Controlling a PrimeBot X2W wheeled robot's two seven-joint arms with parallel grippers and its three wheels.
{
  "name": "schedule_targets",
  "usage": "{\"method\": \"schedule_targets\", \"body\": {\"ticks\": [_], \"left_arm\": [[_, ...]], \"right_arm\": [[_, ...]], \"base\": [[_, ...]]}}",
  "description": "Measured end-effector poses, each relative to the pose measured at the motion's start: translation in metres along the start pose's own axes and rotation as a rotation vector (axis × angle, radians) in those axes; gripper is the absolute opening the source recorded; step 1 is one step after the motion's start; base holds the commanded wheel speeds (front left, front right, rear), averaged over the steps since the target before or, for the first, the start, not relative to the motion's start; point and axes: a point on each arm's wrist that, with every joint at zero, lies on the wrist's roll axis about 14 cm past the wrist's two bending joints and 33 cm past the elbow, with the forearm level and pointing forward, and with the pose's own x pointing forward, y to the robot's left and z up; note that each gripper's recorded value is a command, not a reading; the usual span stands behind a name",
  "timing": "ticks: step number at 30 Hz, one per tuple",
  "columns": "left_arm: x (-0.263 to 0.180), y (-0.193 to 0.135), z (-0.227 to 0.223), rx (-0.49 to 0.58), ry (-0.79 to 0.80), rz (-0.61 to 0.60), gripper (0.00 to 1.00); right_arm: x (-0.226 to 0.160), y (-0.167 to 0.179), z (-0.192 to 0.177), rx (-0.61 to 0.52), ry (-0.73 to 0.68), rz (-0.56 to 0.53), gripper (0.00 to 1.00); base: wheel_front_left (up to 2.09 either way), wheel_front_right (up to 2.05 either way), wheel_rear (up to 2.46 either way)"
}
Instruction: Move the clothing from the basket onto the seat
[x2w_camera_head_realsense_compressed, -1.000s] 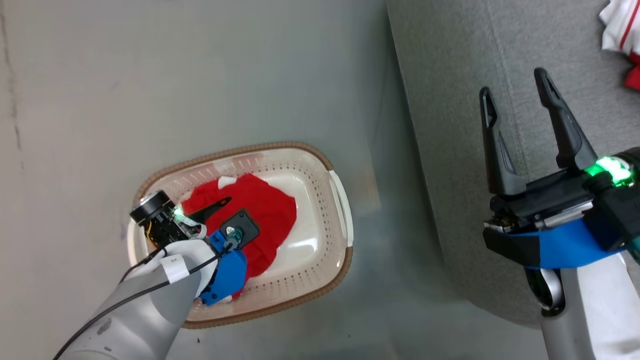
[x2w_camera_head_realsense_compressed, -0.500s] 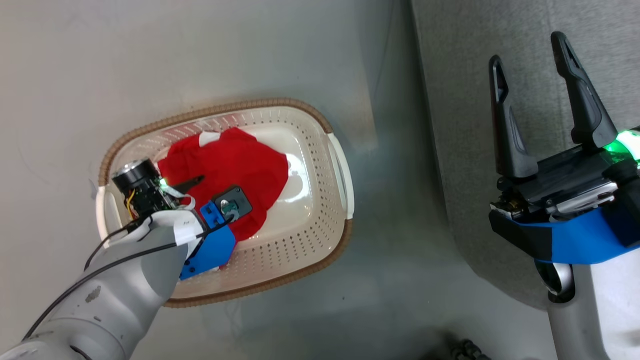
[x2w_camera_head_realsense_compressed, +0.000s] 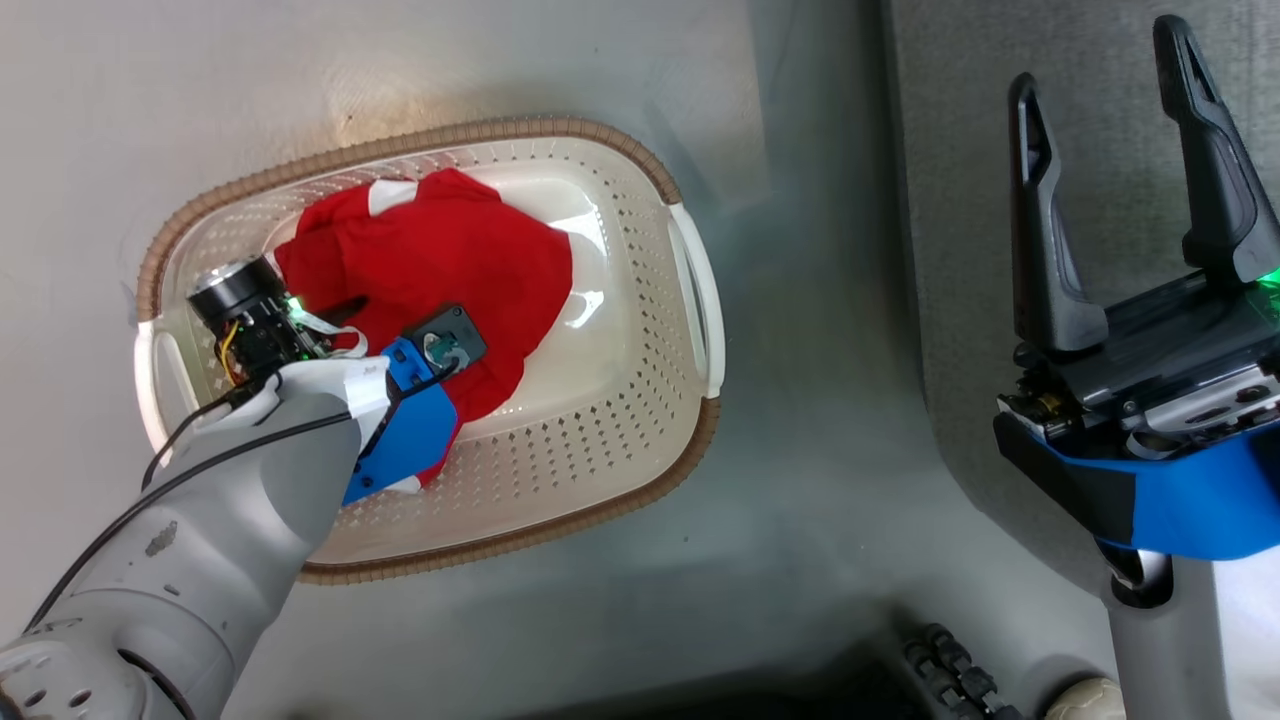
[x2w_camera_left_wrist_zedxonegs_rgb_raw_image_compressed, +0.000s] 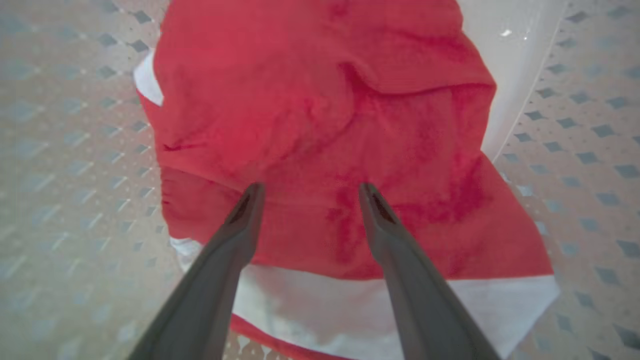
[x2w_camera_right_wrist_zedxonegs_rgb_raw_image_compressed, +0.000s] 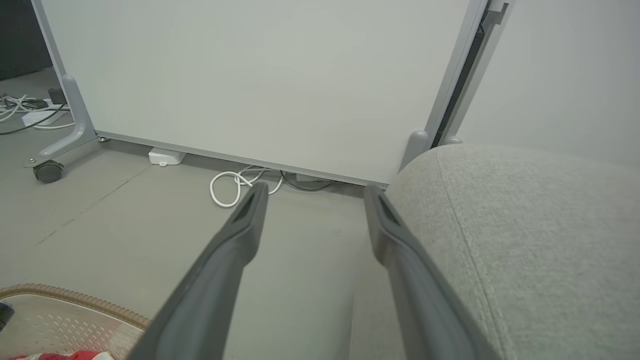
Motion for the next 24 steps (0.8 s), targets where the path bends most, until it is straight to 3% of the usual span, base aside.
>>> {"method": "schedule_targets", "body": {"ticks": [7,24], "left_arm": [[0.014,-0.003,-0.016,-0.001,0.079,-0.024,1.0],[0.038,-0.013,-0.008,0.006,0.125,-0.065,1.0]], "right_arm": [[0.002,0.008,-0.014,0.005,0.014,0.02,1.0],[-0.005,0.012,-0.04,0.001,0.065,0.029,1.0]], "base": [[0.0,0.0,0.0],[0.0,0.0,0.0]]}}
